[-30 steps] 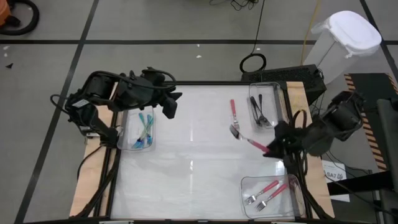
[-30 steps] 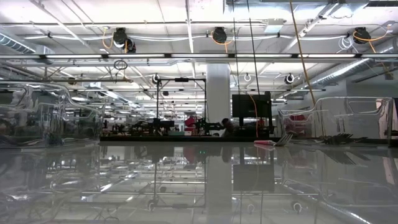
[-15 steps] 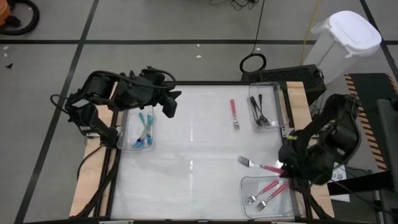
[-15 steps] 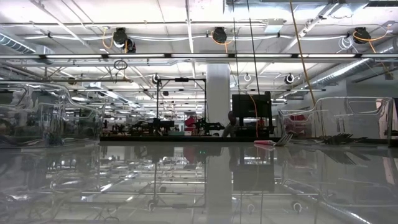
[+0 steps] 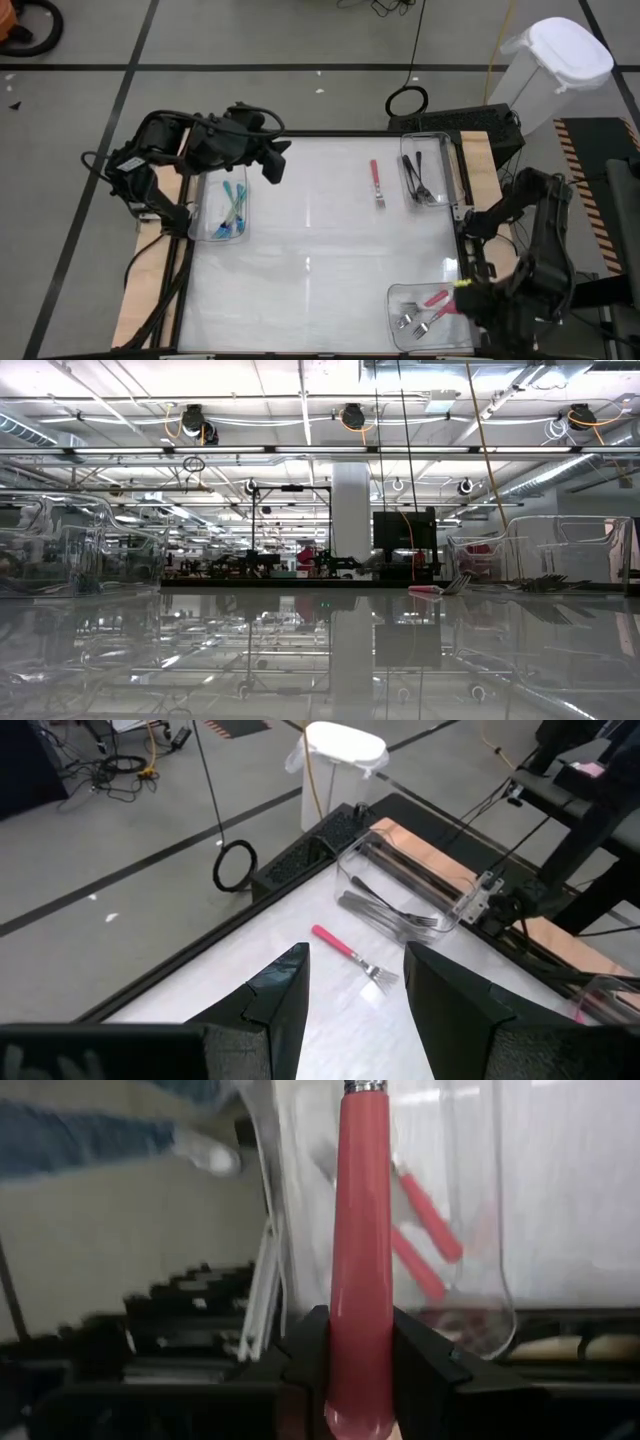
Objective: Sort silverware by color (type)
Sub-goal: Put the pink fork into the bottom right transparent bin
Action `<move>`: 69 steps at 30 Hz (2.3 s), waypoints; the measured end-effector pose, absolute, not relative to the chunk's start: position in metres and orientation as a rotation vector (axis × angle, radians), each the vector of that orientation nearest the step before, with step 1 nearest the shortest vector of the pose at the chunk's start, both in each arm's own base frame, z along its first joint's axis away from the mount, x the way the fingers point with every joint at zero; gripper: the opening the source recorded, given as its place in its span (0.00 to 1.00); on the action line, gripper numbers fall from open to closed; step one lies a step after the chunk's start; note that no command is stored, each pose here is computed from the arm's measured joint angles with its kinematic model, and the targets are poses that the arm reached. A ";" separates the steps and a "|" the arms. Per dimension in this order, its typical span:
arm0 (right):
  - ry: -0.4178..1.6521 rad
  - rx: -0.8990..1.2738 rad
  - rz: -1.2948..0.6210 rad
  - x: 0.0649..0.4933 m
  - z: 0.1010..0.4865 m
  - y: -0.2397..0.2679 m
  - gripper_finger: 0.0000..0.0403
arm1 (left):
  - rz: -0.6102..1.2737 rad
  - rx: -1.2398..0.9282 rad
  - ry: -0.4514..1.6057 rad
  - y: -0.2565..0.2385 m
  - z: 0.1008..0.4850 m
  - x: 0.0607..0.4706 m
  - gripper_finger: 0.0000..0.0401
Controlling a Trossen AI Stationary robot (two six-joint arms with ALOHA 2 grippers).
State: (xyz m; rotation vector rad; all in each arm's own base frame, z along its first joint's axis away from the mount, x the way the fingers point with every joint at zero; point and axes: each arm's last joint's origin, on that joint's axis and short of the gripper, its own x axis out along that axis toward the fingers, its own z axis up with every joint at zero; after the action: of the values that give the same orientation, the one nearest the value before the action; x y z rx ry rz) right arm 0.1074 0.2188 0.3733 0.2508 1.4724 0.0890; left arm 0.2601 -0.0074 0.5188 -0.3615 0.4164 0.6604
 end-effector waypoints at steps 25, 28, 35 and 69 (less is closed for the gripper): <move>1.600 -0.052 0.156 0.099 0.284 0.253 0.19 | 0.498 -0.352 0.474 -0.023 0.518 0.261 0.41; 1.595 -0.047 0.164 0.100 0.272 0.254 0.19 | 0.491 -0.352 0.475 -0.025 0.518 0.260 0.41; 1.605 -0.062 0.148 0.101 0.250 0.250 0.19 | 0.493 -0.370 0.471 -0.026 0.518 0.260 0.41; 1.551 -0.038 0.236 0.111 0.189 0.241 0.28 | 0.494 -0.364 0.431 -0.023 0.505 0.305 0.41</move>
State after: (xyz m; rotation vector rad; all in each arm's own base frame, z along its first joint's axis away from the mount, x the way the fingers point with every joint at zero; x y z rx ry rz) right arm 0.1113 0.2405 0.1887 -0.0377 1.5512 0.2360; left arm 0.3051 -0.0234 0.5050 -0.3645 0.4314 0.4936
